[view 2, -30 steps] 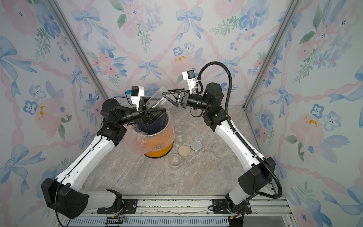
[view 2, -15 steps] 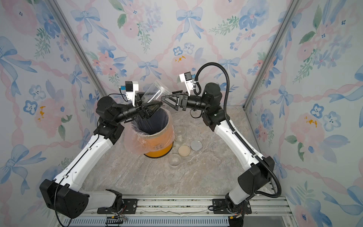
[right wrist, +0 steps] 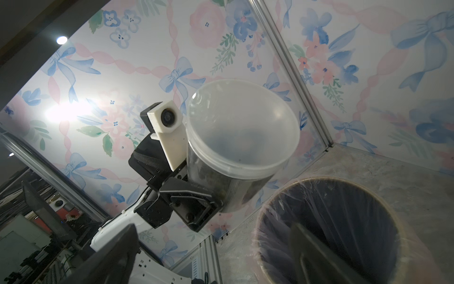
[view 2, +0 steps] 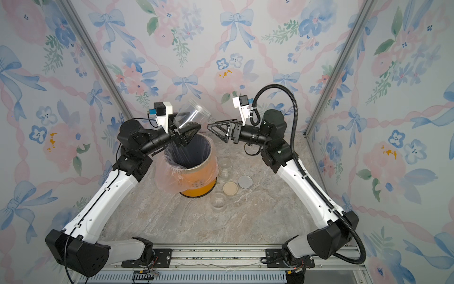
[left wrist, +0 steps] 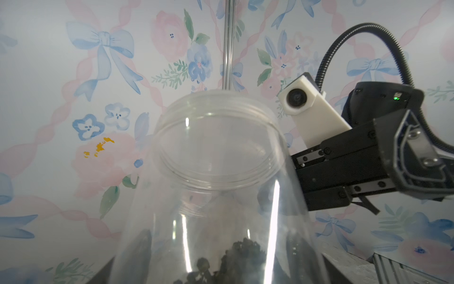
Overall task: Empty moldy tea leaves from jars
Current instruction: Unscrew the lid from the jar.
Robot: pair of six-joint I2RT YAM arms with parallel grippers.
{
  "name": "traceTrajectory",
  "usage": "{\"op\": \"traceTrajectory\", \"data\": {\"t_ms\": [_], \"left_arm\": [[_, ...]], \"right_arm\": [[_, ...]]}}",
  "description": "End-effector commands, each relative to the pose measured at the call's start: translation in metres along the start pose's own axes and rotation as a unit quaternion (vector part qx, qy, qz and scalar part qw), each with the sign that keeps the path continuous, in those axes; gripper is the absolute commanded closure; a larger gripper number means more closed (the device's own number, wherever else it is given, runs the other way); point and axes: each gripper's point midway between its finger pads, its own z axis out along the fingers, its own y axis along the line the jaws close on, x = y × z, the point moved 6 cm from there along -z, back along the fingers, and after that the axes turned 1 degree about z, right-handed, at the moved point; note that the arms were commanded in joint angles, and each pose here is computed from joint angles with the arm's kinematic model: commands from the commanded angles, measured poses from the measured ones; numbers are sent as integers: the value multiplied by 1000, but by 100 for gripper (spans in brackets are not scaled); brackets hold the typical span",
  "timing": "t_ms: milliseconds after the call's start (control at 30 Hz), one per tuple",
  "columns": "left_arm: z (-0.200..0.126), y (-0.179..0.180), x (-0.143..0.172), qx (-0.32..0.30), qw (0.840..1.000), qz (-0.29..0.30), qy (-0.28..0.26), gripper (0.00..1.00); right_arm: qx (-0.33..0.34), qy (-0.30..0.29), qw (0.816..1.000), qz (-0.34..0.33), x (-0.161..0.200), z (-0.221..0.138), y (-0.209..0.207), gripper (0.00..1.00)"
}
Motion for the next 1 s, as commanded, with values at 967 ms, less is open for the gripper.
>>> {"op": "traceTrajectory", "data": {"t_ms": [967], "left_arm": [[-6,-71,9,-163,800,577,-12,57]], "right_arm": [[152,-116,958,214,-5,-17,-17,4]]}}
